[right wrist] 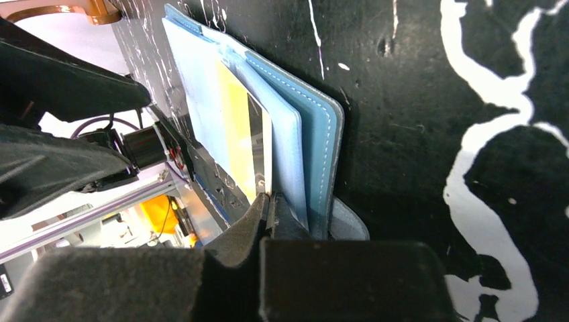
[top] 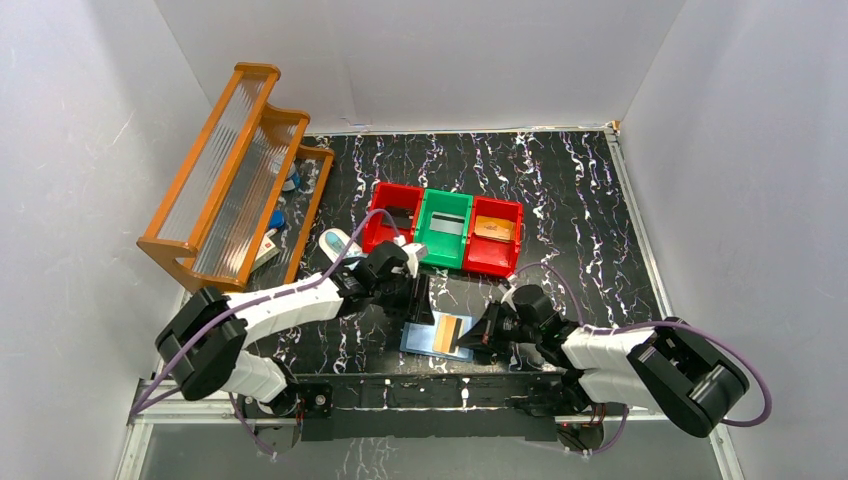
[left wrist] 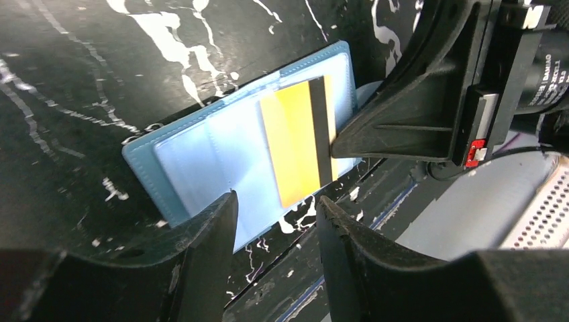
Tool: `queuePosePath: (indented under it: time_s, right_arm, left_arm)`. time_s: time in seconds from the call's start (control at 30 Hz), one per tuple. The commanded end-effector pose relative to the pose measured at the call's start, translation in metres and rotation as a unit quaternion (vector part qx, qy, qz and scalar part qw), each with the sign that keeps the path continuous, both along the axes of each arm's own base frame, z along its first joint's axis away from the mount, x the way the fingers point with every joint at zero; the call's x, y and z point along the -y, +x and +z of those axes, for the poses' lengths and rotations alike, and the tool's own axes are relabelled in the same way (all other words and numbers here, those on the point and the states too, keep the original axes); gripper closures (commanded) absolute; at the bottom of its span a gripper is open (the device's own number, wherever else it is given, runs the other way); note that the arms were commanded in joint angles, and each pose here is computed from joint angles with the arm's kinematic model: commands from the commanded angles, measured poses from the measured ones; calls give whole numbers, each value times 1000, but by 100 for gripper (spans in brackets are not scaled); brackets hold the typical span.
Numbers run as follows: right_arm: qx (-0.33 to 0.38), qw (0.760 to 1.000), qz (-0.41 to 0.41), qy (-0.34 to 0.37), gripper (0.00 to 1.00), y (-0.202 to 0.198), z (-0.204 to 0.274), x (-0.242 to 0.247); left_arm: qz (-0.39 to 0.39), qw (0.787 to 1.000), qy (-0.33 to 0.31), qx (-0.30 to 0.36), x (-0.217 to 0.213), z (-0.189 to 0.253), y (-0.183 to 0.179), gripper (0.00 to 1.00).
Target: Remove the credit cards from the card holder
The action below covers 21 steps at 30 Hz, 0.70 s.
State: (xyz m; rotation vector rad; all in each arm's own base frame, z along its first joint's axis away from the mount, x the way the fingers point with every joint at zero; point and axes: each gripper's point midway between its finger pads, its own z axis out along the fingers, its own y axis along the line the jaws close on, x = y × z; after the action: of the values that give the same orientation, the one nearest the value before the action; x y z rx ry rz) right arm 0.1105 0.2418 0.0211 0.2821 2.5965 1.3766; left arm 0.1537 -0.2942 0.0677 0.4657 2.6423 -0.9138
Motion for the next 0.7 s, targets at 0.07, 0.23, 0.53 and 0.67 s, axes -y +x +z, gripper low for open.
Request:
queuePosePath:
  time_s: [0.07, 0.23, 0.53, 0.67]
  right_arm:
    - [9, 1000, -6, -5, 100, 9, 2, -3]
    - [11, 1000, -7, 3, 99, 11, 6, -6]
    - [25, 998, -15, 47, 81, 20, 26, -17]
    - [31, 998, -12, 56, 80, 26, 30, -24]
  left_arm:
    - [-72, 996, -16, -42, 19, -16, -24, 58]
    - [-32, 996, 63, -63, -3, -60, -26, 71]
    - [-20, 990, 121, -74, -25, -88, -35, 83]
    - [-19, 989, 123, -74, -26, -89, -36, 84]
